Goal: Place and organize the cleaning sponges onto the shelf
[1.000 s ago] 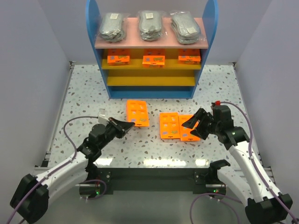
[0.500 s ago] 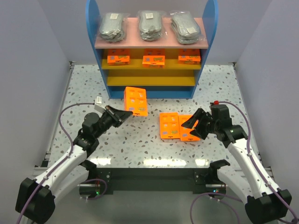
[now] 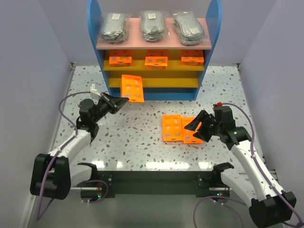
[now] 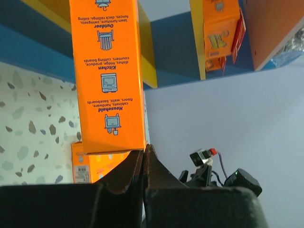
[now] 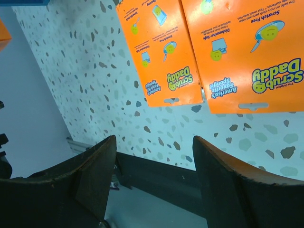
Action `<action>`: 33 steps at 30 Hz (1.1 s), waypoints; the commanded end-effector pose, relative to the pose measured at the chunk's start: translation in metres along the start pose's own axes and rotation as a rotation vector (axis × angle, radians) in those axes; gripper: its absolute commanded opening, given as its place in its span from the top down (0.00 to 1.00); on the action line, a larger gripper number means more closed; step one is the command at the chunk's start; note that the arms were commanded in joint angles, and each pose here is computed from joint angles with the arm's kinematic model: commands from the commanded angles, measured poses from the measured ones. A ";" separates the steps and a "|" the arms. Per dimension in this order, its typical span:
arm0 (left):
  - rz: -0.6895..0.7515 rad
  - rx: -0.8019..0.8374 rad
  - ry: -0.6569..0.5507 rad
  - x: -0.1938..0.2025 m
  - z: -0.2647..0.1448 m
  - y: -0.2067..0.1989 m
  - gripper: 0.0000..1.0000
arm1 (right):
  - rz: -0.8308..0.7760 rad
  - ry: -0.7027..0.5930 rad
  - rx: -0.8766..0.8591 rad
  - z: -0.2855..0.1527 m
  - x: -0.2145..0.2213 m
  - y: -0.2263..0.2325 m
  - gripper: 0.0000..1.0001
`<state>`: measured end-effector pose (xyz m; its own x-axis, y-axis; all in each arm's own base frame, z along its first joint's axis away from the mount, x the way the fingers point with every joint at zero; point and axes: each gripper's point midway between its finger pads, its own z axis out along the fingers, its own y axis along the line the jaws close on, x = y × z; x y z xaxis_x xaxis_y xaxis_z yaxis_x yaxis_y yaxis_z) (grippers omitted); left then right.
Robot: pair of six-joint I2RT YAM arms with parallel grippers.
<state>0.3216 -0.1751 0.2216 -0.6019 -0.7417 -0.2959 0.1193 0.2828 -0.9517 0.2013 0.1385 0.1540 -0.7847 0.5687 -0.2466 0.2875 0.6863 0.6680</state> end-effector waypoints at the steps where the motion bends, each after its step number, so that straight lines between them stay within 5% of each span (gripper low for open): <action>1: 0.069 0.193 -0.034 -0.034 0.002 -0.052 1.00 | -0.043 -0.028 -0.055 -0.005 -0.009 0.018 0.32; 16: -0.030 0.134 -0.039 -0.117 0.041 0.002 1.00 | -0.056 -0.033 -0.062 -0.004 -0.016 0.026 0.32; 27: -0.089 0.093 -0.057 -0.140 0.061 0.036 1.00 | -0.048 -0.014 -0.073 0.000 -0.011 0.023 0.32; 33: -0.110 0.073 -0.064 -0.141 0.064 0.048 0.61 | -0.020 0.011 -0.075 0.007 -0.005 0.018 0.28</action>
<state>0.4562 -0.0997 0.1895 -0.5798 -0.8045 -0.1290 0.0187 0.1451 -0.9892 0.2135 0.1432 0.1598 -0.7832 0.5647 -0.2603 0.2633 0.6804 0.6839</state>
